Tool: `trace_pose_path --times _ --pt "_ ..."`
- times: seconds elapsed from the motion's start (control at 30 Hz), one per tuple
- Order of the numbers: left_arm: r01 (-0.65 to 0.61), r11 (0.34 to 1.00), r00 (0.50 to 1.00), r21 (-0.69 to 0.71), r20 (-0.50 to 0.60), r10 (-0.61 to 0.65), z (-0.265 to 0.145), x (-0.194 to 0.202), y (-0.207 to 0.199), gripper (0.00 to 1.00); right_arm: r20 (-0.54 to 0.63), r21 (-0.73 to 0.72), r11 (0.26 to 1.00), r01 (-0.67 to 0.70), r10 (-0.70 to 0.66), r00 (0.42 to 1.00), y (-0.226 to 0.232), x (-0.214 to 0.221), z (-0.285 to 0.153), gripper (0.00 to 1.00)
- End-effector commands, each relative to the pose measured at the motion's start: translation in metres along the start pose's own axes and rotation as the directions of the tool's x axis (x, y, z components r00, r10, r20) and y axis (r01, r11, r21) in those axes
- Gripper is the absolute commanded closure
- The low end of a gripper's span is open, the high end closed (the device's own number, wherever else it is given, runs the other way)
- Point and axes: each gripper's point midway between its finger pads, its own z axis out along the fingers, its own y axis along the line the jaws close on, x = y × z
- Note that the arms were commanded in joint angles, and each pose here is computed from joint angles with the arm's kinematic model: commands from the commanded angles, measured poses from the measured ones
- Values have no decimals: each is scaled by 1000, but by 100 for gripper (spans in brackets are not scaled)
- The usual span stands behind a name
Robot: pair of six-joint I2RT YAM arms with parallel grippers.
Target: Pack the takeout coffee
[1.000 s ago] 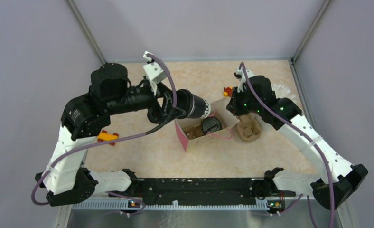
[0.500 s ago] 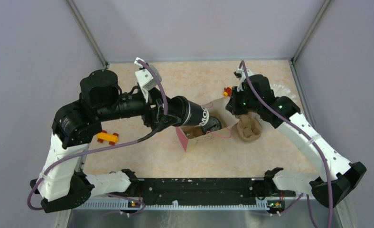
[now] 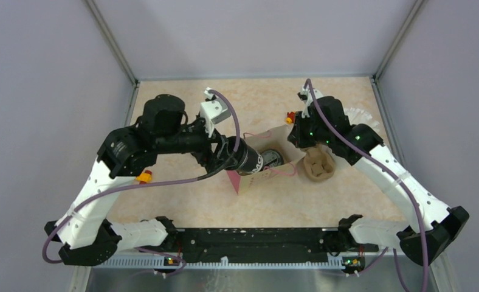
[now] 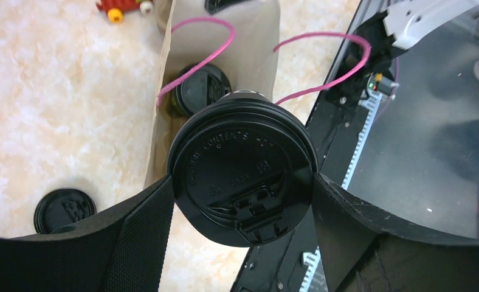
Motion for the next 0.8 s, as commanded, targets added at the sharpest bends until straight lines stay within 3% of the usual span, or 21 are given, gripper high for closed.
trace_pose_path --times 0.0,0.47,0.63,0.77 --pt "-36 999 999 -35 -30 35 13 9 13 32 50 -7 1000 13 -13 999 8 -15 -10 100" --pt "-207 967 968 -147 -175 181 55 11 19 33 102 -94 996 12 -3 995 29 -12 -19 100" --pt "-281 945 943 -164 -231 240 63 19 19 32 108 -84 995 -52 61 992 27 -12 -30 100" --pt "-298 943 933 -148 -253 255 69 31 16 32 102 -88 990 -113 121 987 28 -11 -34 93"
